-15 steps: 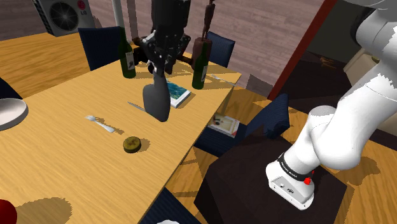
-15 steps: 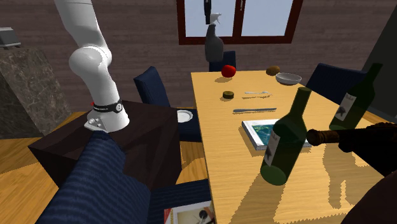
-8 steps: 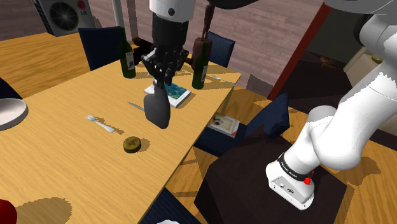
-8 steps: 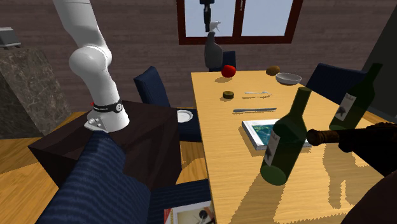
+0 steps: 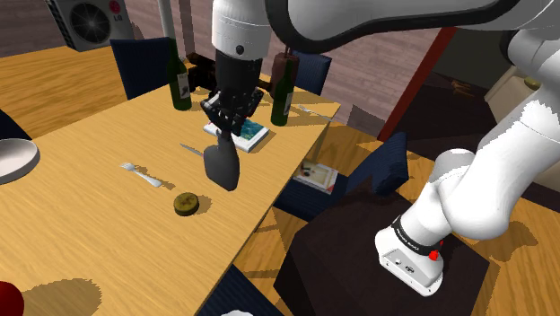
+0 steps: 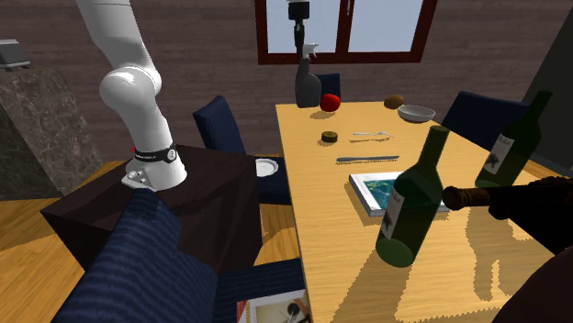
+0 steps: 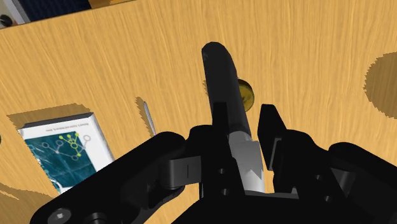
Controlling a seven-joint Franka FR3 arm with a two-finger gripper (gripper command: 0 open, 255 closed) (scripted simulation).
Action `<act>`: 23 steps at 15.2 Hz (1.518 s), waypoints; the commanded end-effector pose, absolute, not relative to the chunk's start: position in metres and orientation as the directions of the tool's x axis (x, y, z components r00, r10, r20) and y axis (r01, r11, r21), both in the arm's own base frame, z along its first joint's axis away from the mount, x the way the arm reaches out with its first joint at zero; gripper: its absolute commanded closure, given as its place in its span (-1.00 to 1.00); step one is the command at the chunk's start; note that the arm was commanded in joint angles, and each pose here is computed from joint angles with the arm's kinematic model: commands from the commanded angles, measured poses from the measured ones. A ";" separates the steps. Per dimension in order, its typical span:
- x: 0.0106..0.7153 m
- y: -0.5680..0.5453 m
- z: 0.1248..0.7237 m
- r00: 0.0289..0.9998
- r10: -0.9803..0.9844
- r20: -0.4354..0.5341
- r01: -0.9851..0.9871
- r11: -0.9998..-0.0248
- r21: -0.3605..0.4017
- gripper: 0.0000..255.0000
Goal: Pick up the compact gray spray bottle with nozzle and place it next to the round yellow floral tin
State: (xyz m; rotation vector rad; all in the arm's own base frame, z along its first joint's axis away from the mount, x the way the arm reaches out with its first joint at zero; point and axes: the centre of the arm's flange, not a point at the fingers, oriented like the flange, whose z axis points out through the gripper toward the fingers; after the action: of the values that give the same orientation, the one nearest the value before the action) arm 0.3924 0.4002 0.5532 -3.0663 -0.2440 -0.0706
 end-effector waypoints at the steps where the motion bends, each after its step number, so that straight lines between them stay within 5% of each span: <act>1: 0.391 0.400 0.541 0.986 0.156 0.051 0.159 -0.985 -0.061 1.00; 23: 0.391 0.400 0.425 0.986 0.156 0.051 0.159 -0.985 -0.061 1.00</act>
State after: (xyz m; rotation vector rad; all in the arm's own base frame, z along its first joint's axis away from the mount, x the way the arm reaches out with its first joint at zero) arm 0.3913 0.4007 0.4301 -3.0663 -0.2440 -0.0705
